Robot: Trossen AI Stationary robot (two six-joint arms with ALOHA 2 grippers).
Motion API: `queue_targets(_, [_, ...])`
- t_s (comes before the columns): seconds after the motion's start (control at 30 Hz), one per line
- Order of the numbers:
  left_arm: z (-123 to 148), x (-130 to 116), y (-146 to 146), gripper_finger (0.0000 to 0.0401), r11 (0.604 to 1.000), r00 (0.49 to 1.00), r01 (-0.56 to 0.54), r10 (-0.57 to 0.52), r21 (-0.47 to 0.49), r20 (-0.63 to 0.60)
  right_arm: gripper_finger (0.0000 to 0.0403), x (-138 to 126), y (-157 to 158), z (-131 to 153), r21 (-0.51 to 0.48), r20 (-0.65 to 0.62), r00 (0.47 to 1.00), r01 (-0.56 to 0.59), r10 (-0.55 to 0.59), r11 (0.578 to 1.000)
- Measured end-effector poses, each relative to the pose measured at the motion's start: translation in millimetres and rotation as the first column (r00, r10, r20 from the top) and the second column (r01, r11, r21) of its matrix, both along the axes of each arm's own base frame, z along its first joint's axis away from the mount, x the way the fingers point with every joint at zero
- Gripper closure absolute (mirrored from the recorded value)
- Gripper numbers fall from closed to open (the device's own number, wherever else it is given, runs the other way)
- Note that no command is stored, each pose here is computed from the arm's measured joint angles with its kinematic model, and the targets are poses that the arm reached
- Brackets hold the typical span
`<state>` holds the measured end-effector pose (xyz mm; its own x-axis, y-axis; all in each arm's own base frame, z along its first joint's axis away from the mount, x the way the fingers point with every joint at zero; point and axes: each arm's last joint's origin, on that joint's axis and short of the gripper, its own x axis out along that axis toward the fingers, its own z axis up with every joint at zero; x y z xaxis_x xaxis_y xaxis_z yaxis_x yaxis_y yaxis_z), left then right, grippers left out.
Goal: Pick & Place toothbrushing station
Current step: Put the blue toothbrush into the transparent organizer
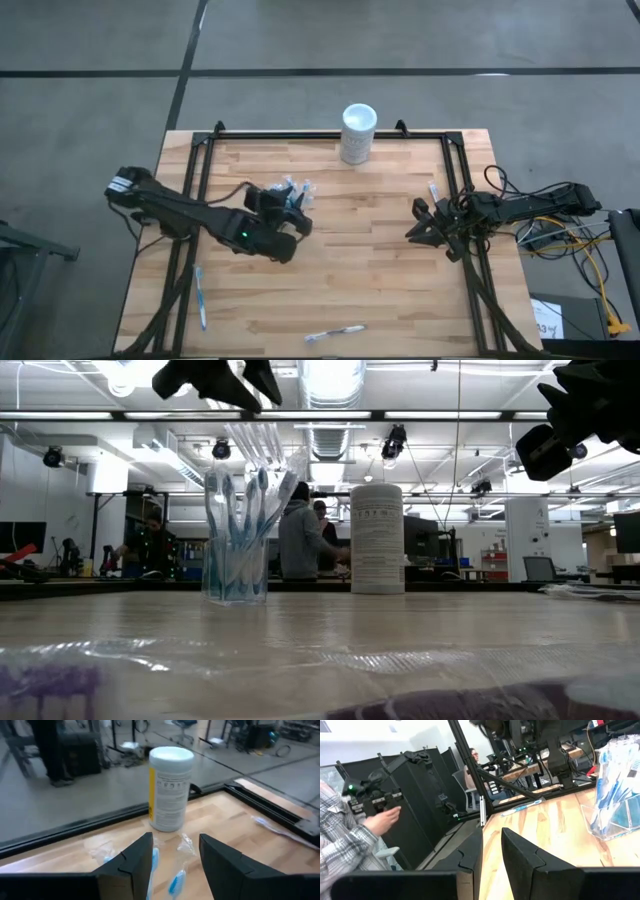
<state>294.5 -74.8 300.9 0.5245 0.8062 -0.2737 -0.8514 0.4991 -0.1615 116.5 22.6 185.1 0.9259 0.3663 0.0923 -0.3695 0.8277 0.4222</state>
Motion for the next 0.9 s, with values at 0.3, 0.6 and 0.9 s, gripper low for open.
queue_targets(0.3, [41, -36, 13, 0.0236, 0.984, 0.987, 0.156, -0.157, -0.089, -0.009, 0.0335, 0, 0, 0, 0.0, 0.0, 1.0, 0.0, 0.0, 1.0])
queue_targets(0.6, [57, -67, 22, 0.0236, 0.962, 0.981, 0.193, -0.192, -0.193, 0.027, 0.0335, 0, 0, 0, 0.0, 0.0, 1.0, 0.0, 0.0, 1.0])
queue_targets(0.9, [43, -88, 26, 0.0236, 0.89, 0.993, 0.099, -0.12, -0.445, -0.019, 0.0335, 0, 0, 0, 0.0, 0.0, 1.0, 0.0, 0.0, 1.0])
